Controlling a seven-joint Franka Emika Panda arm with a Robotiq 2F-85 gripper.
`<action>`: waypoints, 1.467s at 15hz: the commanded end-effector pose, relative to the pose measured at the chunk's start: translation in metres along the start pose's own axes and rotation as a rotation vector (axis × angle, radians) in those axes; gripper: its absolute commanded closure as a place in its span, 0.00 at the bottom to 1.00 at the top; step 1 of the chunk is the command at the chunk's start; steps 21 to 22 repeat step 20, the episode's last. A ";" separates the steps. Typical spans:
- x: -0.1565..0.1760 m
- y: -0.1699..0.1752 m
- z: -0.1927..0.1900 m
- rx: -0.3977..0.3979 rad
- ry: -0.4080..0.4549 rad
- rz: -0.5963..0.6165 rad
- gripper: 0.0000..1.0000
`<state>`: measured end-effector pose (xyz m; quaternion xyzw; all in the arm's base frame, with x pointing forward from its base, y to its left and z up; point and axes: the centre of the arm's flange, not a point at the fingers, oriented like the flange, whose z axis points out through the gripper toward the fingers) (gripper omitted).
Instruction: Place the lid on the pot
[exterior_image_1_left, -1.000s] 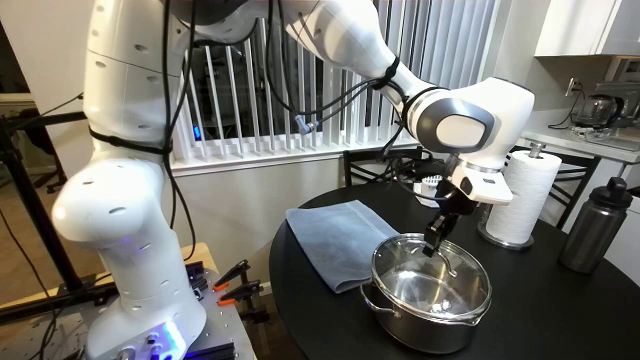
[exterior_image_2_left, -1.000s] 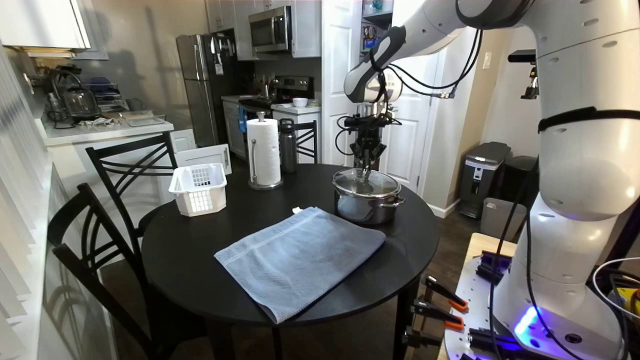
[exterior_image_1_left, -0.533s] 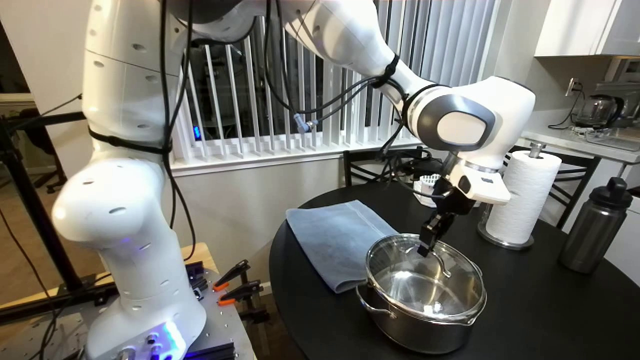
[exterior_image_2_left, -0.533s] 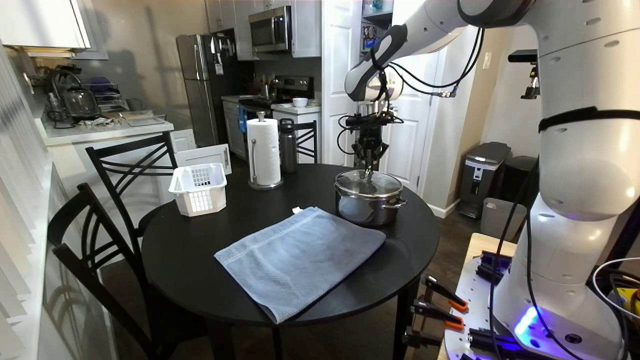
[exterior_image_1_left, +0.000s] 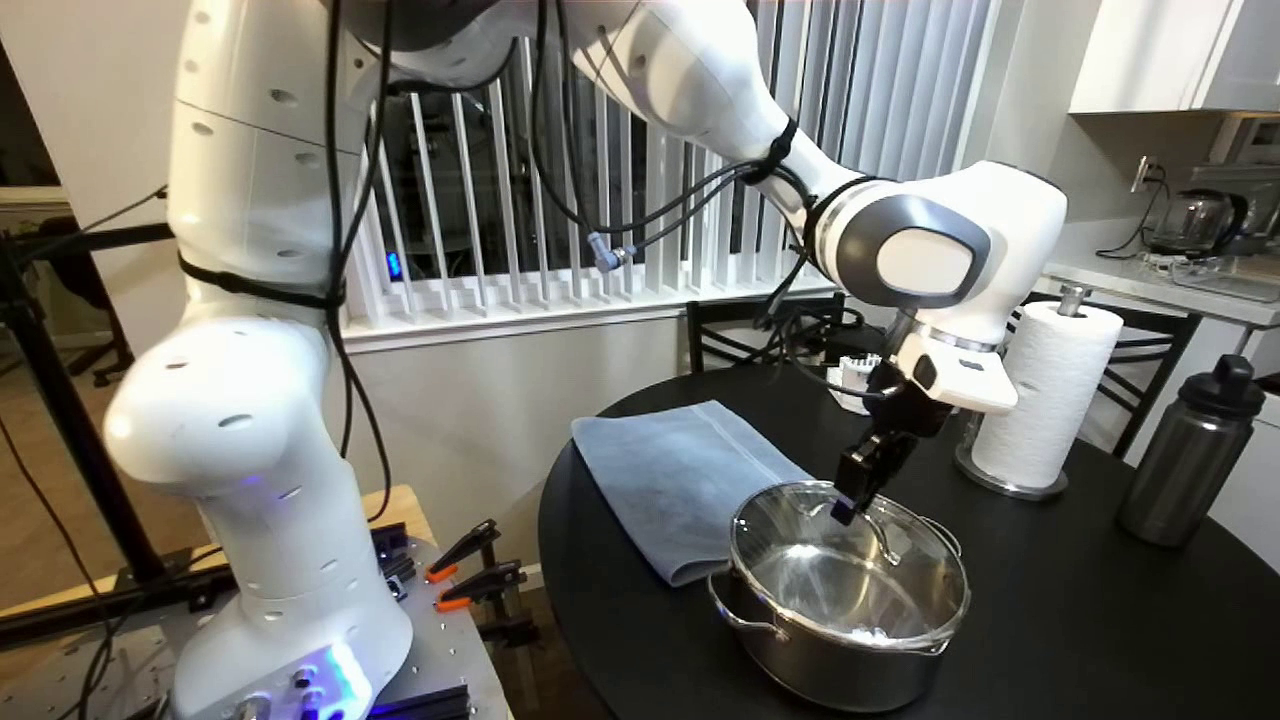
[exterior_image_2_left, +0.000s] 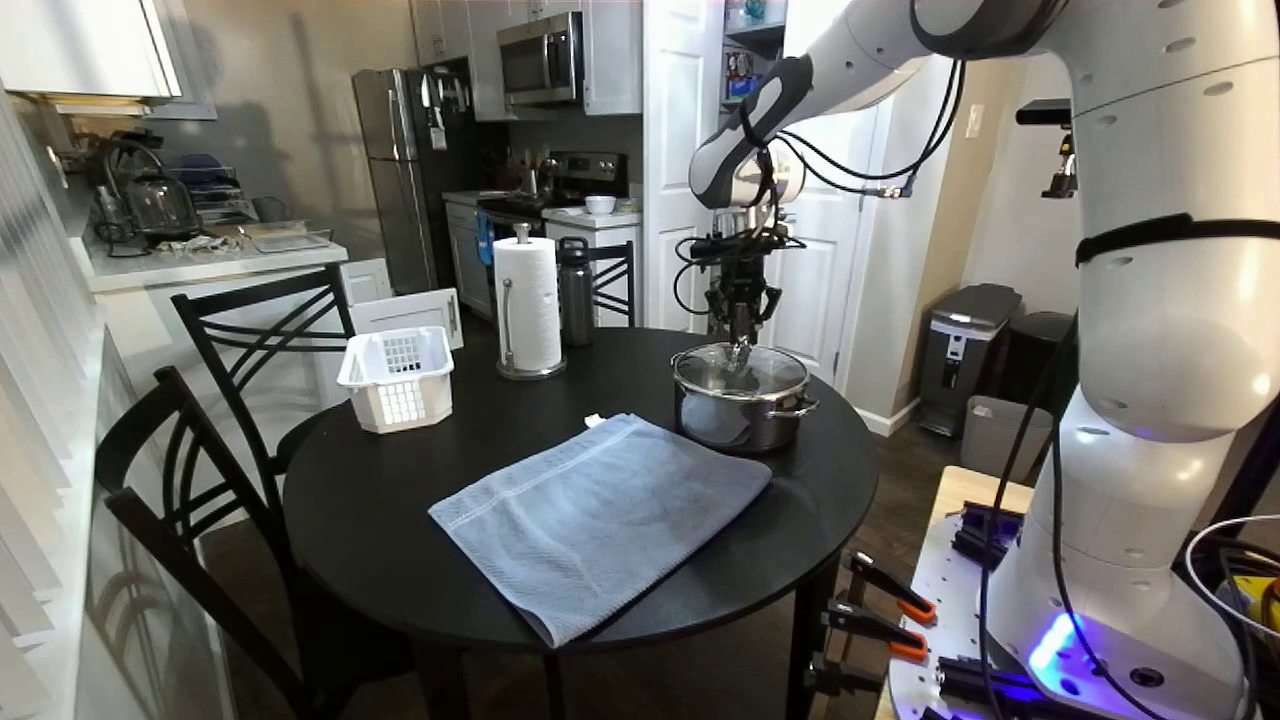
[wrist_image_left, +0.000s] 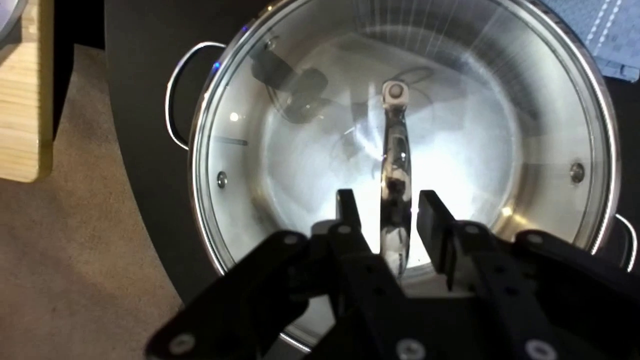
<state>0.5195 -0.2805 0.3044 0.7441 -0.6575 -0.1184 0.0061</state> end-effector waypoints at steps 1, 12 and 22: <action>-0.004 0.001 -0.006 -0.025 0.018 0.012 0.32; -0.006 -0.001 -0.012 0.007 0.022 -0.020 0.00; -0.007 -0.002 -0.012 0.007 0.022 -0.021 0.00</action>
